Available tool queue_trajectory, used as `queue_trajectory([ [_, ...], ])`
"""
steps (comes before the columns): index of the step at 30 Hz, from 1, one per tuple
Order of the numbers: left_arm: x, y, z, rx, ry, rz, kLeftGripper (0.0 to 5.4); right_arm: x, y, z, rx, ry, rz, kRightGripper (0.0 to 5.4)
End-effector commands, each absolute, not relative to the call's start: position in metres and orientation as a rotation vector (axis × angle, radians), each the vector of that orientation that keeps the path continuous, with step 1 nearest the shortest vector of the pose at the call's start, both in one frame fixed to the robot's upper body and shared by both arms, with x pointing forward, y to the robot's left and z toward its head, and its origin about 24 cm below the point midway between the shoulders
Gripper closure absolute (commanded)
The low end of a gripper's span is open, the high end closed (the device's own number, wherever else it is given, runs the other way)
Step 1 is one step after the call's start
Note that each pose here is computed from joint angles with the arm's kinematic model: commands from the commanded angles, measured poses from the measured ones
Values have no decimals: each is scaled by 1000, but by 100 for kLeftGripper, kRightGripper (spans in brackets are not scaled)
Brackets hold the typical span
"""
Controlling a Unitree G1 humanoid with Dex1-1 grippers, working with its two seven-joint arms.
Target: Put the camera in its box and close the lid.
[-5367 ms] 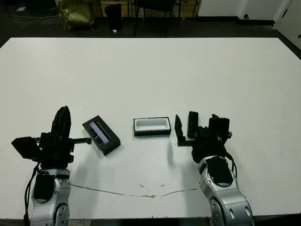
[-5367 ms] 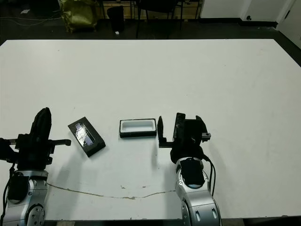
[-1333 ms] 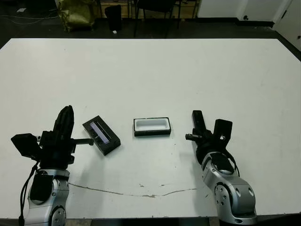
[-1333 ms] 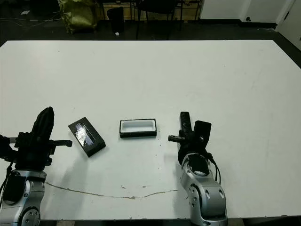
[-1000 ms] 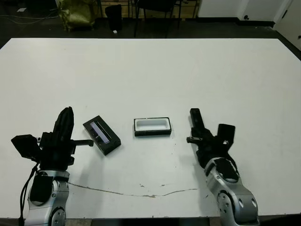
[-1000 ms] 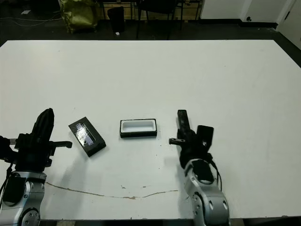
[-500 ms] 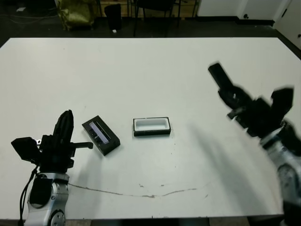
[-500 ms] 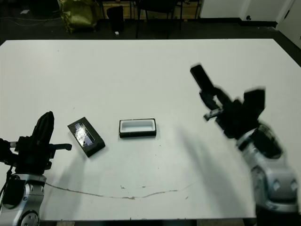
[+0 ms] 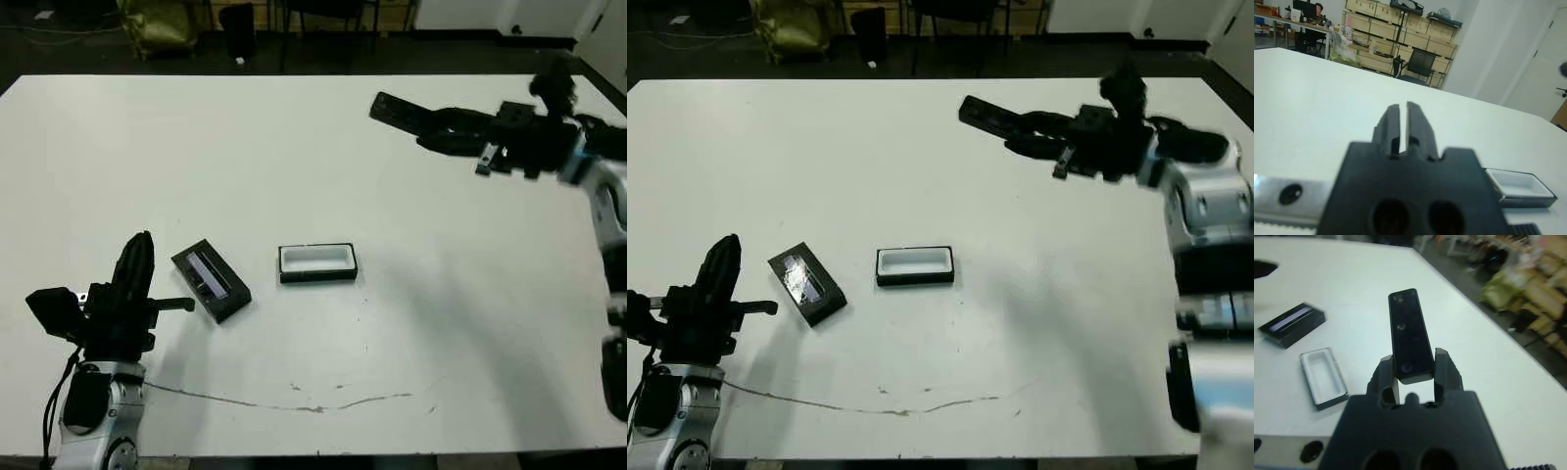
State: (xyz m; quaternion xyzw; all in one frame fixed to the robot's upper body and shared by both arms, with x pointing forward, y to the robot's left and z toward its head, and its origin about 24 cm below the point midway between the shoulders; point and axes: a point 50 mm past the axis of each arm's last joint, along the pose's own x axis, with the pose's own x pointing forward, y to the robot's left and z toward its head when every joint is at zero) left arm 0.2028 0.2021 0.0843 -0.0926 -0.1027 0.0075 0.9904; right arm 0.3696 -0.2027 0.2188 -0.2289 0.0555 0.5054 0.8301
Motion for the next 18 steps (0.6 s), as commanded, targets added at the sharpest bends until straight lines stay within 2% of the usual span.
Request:
queue_trajectory([
  [1, 201, 203, 79, -181, -182, 22, 540, 375, -187, 215, -572, 187, 1141, 505],
  [5, 200, 203, 79, -187, -182, 24, 540, 376, -170, 209, -626, 248, 1229, 505],
  [9, 200, 202, 78, -177, -189, 23, 540, 373, -163, 198, -629, 275, 1281, 505],
  [12, 200, 202, 77, -173, -192, 21, 540, 369, -161, 185, -573, 303, 1302, 505],
  [18, 200, 201, 78, -170, -187, 21, 540, 355, -161, 165, -516, 283, 1276, 505],
])
